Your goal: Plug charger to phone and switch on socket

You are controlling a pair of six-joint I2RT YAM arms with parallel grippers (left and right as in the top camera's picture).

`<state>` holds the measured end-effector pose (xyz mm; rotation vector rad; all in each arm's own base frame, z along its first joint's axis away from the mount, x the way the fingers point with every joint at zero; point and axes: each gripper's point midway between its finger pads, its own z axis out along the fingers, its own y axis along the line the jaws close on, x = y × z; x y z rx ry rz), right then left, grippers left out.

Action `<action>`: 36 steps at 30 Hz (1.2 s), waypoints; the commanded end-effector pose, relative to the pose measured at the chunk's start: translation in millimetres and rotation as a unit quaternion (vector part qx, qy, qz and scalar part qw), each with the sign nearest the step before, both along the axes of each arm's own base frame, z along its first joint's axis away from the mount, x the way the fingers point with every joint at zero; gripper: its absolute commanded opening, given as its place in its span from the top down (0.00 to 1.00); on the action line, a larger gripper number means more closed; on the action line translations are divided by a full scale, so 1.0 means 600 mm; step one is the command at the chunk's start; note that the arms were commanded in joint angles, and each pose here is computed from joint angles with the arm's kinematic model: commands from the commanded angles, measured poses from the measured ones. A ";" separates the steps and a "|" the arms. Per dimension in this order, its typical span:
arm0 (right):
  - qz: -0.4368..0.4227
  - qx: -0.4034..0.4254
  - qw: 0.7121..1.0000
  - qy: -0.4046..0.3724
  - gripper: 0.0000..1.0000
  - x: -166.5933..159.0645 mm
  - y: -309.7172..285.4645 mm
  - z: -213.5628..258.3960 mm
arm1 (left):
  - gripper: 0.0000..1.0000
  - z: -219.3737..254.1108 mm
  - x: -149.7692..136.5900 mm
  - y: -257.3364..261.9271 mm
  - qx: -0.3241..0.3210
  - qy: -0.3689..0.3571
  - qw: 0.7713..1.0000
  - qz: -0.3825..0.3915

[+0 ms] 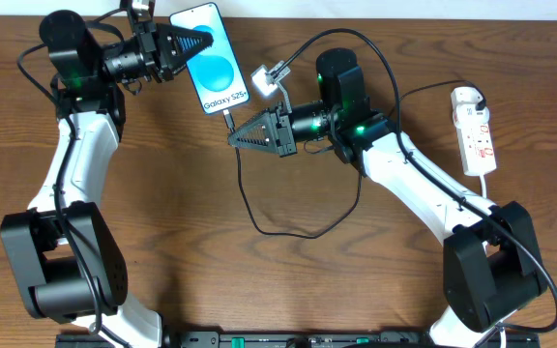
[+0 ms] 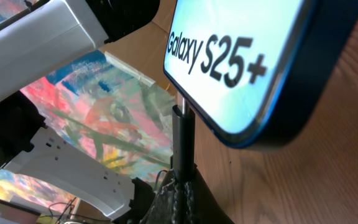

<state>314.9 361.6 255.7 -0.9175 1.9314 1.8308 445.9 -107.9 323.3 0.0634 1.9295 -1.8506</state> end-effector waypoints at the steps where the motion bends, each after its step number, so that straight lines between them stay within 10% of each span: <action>1: -0.005 0.004 1.000 -0.008 0.99 -0.002 -0.005 0.015 | 0.93 0.012 -0.010 -0.005 0.007 -0.025 0.999 -0.019; 36: 0.011 -0.011 1.000 0.016 0.99 -0.013 -0.018 -0.004 | 0.93 0.013 -0.004 -0.002 0.013 -0.049 0.999 -0.006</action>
